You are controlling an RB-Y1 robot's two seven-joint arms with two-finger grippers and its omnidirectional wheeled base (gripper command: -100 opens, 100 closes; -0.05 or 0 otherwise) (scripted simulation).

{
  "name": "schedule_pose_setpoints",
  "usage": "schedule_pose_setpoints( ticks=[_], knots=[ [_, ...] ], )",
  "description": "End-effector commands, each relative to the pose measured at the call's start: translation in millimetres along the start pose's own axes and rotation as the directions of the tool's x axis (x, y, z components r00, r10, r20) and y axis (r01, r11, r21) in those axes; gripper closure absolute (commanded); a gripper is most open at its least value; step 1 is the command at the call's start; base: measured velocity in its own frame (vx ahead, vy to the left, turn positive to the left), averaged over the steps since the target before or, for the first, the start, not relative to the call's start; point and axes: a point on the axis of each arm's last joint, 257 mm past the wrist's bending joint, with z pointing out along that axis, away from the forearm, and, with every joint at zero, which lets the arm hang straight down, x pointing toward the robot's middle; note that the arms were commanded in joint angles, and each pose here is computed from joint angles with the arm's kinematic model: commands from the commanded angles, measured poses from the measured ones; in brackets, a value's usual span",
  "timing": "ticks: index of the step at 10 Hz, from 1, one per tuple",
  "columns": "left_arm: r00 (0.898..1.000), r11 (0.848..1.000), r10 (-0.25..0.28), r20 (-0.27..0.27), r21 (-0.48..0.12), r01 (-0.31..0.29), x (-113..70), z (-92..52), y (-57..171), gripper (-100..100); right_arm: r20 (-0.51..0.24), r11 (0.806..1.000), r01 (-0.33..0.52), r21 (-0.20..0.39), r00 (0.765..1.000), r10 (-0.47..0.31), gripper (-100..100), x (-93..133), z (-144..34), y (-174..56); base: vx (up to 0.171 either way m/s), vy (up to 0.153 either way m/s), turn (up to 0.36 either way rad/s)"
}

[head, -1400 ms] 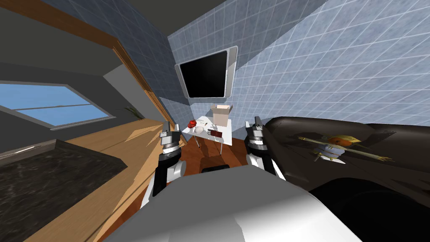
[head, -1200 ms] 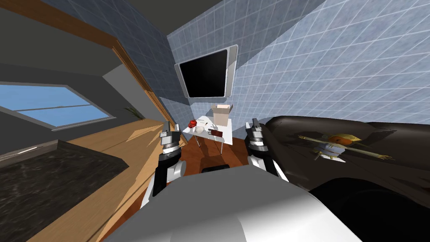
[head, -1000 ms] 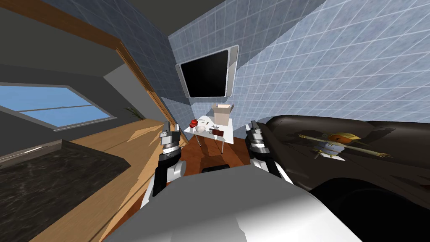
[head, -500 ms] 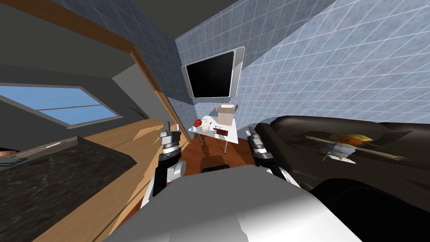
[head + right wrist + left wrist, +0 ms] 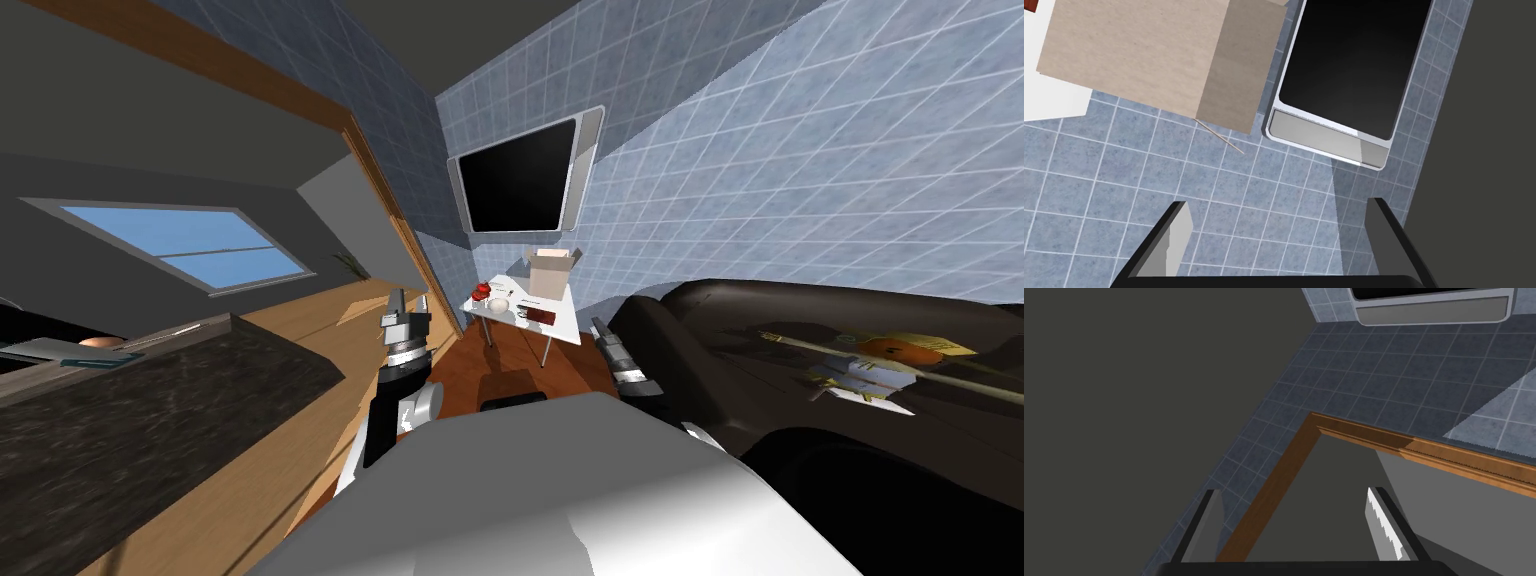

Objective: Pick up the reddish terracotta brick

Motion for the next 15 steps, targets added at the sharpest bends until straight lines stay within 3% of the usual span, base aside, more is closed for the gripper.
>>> schedule_pose_setpoints(
  ticks=[1,2,3,4,6,7,9,10,11,12,13,14,15],
  knots=[
    [1.000,1.000,0.000,0.000,0.000,0.000,0.0,0.0,0,0,-0.045,0.994,0.065,0.086,0.997,-0.061,-100,-2,-17.9,-28,0.042,0.158,0.234],
    [1.000,1.000,0.000,0.000,0.000,0.000,0.0,0.0,0,0,-0.048,0.993,0.067,0.099,0.997,-0.062,-100,-2,-22.1,-31,0.040,0.115,0.093],
    [1.000,1.000,0.000,0.000,0.000,0.000,0.0,0.0,0,0,-0.086,0.981,0.116,0.157,0.991,-0.104,-100,-2,-38.8,-50,0.046,0.099,0.161],
    [1.000,1.000,0.000,0.000,0.000,0.000,0.0,0.0,0,0,-0.087,0.980,0.117,0.163,0.991,-0.104,-100,-2,-40.8,-51,0.030,0.069,0.092],
    [1.000,1.000,0.000,0.000,0.000,0.000,0.0,0.0,0,0,-0.181,0.935,0.229,0.272,0.966,-0.184,-100,-5,-79.9,-90,0.067,0.101,0.278],
    [1.000,1.000,0.000,0.000,0.000,0.000,0.0,0.0,0,0,-0.185,0.931,0.230,0.283,0.966,-0.183,-100,-5,-84.9,-92,0.071,0.084,0.085],
    [1.000,1.000,0.000,0.000,0.000,0.000,0.0,0.0,0,0,-0.301,0.860,0.355,0.366,0.920,-0.252,-100,-12,-128.6,-126,0.089,0.110,0.234],
    [1.000,1.000,0.000,0.000,0.000,0.000,0.0,0.0,0,0,-0.309,0.851,0.358,0.383,0.918,-0.247,-100,-12,-137.8,-129,0.078,0.074,0.113],
    [1.000,1.000,0.000,0.000,0.000,0.000,-0.1,0.0,0,0,-0.376,0.805,0.424,0.414,0.886,-0.273,-100,-18,-162.9,-144,0.095,0.050,0.311],
    [1.000,1.000,0.000,0.000,0.000,0.000,0.0,0.0,0,0,-0.380,0.801,0.426,0.421,0.885,-0.270,-100,-18,-167.2,-145,0.079,0.025,0.124],
    [1.000,1.000,0.000,0.000,0.000,0.000,-0.1,0.0,0,0,-0.452,0.747,0.493,0.446,0.844,-0.287,-100,-25,-196.3,-159,0.080,0.041,0.281],
    [1.000,1.000,0.000,0.000,0.000,0.000,0.0,0.0,0,0,-0.454,0.745,0.493,0.449,0.844,-0.286,-100,-25,-198.0,-159,0.075,0.025,0.094],
    [1.000,1.000,0.000,0.000,0.000,0.000,-0.1,-0.1,0,0,-0.528,0.687,0.560,0.463,0.797,-0.293,-100,-33,-228.4,-171,0.121,0.039,0.209]
  ],
)
